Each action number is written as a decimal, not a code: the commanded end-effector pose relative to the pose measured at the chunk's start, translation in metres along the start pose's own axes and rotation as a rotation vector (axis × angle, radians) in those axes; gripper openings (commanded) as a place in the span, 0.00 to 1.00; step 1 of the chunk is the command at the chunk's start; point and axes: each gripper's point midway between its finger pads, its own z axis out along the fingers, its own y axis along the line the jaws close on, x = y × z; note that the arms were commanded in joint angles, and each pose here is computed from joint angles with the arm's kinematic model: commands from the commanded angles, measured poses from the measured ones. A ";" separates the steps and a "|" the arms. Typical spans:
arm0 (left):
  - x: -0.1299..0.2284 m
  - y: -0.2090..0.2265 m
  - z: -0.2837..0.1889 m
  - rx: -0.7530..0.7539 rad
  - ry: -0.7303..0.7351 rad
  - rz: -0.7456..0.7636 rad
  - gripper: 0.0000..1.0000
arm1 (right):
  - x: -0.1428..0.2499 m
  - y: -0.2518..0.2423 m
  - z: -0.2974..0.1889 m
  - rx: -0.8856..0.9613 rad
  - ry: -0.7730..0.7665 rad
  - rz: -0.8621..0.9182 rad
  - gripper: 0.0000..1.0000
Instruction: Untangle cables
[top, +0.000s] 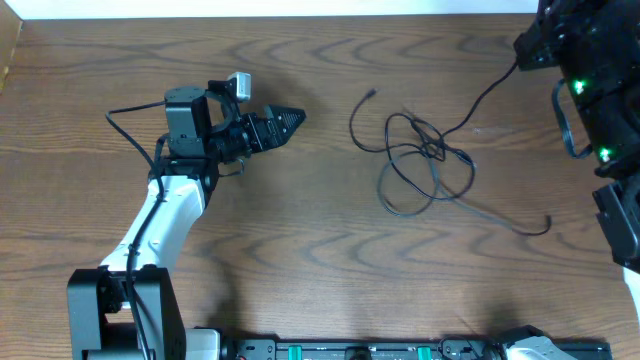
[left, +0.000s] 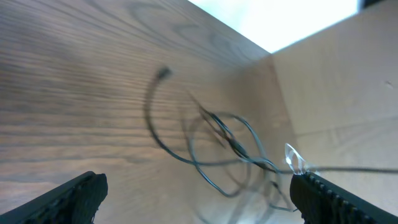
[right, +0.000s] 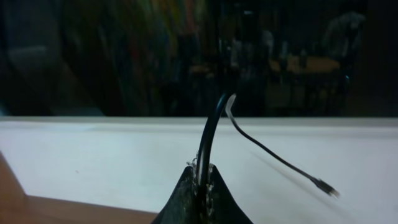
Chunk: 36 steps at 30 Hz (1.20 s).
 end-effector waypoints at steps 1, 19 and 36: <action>-0.007 0.018 0.000 -0.092 -0.045 0.000 0.99 | -0.018 0.010 -0.011 -0.059 -0.040 0.048 0.01; 0.039 -0.091 0.031 0.322 0.064 0.581 0.99 | 0.047 0.081 0.037 -0.477 0.188 0.211 0.01; 0.137 -0.034 0.076 -0.277 0.341 0.831 0.98 | 0.055 0.057 0.042 -0.403 0.220 0.214 0.01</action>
